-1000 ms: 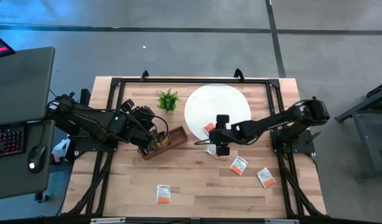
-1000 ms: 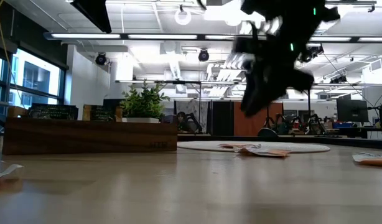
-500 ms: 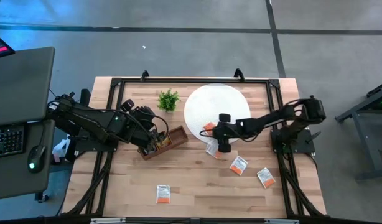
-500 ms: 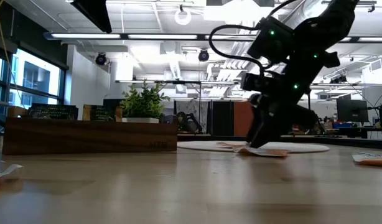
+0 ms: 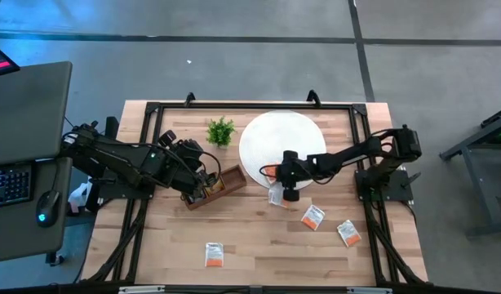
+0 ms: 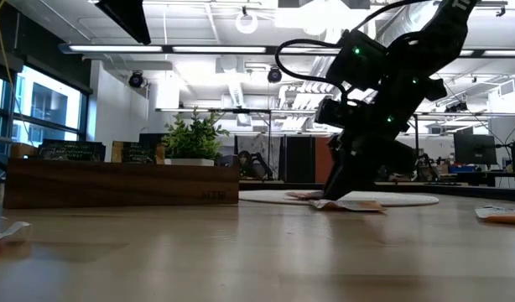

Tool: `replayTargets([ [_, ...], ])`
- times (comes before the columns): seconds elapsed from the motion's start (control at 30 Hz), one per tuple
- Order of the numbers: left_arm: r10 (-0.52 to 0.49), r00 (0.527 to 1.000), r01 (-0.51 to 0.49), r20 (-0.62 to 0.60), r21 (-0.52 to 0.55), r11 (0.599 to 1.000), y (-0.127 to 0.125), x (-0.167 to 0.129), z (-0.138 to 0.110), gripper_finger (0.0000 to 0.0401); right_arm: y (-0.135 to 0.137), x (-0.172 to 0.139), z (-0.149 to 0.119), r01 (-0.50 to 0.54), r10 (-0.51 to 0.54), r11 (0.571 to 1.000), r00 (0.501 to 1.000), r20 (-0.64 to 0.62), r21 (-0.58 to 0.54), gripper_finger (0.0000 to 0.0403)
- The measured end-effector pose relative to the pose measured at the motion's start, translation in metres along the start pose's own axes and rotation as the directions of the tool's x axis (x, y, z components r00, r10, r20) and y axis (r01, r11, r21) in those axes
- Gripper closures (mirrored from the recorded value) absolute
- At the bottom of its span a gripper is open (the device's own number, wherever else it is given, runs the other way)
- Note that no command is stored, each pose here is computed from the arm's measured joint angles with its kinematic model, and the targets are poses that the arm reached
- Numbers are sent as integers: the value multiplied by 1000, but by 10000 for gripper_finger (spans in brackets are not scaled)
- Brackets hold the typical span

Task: Pick & Place Tea
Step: Put the orange tea bag into the right section of the wooden organizer

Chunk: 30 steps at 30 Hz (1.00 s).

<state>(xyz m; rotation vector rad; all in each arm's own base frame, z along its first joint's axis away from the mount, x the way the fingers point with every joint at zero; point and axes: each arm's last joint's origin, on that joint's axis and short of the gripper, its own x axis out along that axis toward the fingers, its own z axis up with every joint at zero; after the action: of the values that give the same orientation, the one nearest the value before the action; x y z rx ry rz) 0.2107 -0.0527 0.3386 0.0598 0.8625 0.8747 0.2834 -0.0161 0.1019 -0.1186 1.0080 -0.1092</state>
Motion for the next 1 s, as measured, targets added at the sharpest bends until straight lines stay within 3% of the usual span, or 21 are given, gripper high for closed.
replayTargets([
  [0.17,-1,1000,1,-1,0,1000,0,0,0,254,-2,-2,1,6,-7,1000,1000,9,16,391],
  [0.33,0,1000,0,-1,0,1000,0,0,0,254,0,-18,19,-4,-3,995,998,68,96,377],
  [0.57,-1,1000,1,-1,1,1000,0,0,0,254,5,-57,84,-67,-33,956,943,332,285,397],
  [0.73,0,1000,0,-1,4,1000,0,0,0,254,-3,-75,128,-317,160,902,876,455,294,388],
  [1.0,0,1000,0,-1,12,1000,0,0,0,254,-6,-32,161,-457,393,844,884,254,282,398],
])
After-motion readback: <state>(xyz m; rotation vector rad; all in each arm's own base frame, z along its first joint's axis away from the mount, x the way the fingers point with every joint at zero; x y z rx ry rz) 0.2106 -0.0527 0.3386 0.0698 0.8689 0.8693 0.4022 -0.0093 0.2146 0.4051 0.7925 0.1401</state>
